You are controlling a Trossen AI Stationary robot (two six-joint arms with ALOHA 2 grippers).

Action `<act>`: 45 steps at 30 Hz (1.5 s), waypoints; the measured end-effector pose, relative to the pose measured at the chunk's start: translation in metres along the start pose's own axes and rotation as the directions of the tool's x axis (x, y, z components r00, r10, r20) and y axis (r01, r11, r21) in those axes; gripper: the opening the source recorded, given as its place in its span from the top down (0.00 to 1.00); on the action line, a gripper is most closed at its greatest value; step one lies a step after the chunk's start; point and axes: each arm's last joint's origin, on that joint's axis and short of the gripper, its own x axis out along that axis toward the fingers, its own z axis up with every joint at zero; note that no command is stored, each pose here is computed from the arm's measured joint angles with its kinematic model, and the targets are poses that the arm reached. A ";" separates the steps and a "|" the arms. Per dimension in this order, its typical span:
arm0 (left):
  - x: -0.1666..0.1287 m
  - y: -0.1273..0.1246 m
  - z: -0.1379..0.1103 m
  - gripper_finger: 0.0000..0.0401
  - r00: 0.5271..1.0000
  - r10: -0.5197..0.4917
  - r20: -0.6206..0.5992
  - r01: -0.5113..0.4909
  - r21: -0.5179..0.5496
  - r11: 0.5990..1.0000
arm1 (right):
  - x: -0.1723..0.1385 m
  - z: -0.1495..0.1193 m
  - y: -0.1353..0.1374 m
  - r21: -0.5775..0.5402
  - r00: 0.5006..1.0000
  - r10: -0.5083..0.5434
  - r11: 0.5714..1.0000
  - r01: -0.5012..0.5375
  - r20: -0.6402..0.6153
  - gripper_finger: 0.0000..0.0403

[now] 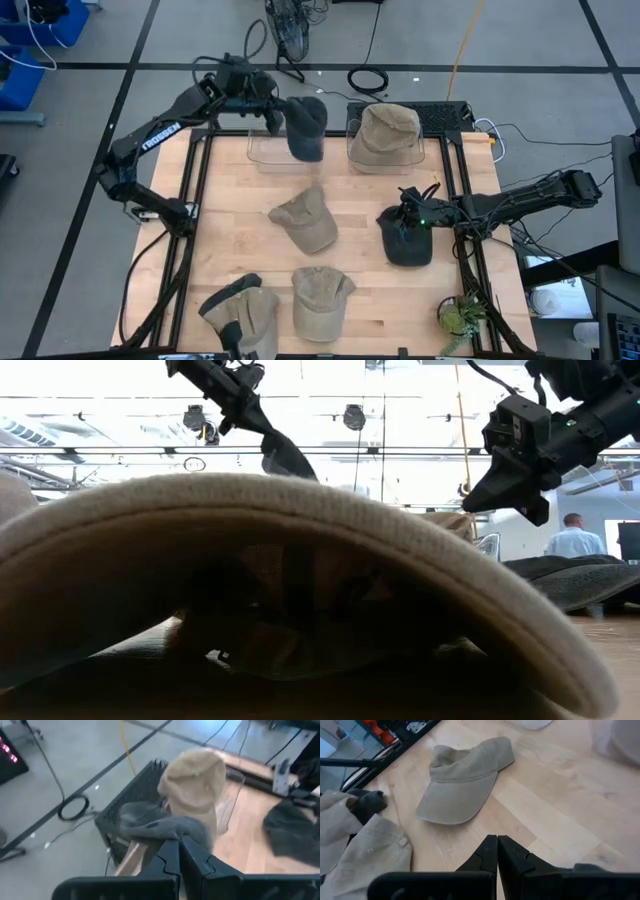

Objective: Pick & Place hat
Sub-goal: Put the black cap into the left transparent bin

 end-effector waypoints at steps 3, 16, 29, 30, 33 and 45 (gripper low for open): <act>-0.002 0.009 0.004 0.99 0.999 -0.014 0.041 0.014 0.007 1.000 | 0.000 0.000 0.000 0.000 1.000 -0.010 1.000 0.010 0.009 1.00; 0.022 0.034 -0.018 0.99 0.994 -0.004 -0.108 0.013 0.085 0.996 | 0.000 0.002 -0.002 0.037 0.994 -0.076 0.997 0.074 0.076 1.00; 0.050 0.043 -0.050 0.99 0.934 0.134 -0.330 -0.102 0.112 0.988 | 0.000 0.005 0.000 0.069 0.990 -0.071 0.996 0.063 0.119 1.00; 0.053 0.044 -0.054 0.99 0.931 0.132 -0.341 -0.112 0.080 0.991 | 0.000 0.005 0.000 0.069 0.990 -0.071 0.996 0.063 0.118 1.00; 0.058 0.048 -0.072 0.97 0.908 0.141 -0.394 -0.149 0.009 0.989 | 0.000 0.005 0.000 0.071 0.990 -0.070 0.996 0.062 0.120 1.00; 0.065 0.056 -0.102 0.87 0.855 0.240 -0.459 -0.316 -0.094 0.944 | 0.000 0.006 0.000 0.073 0.990 -0.066 0.996 0.057 0.124 1.00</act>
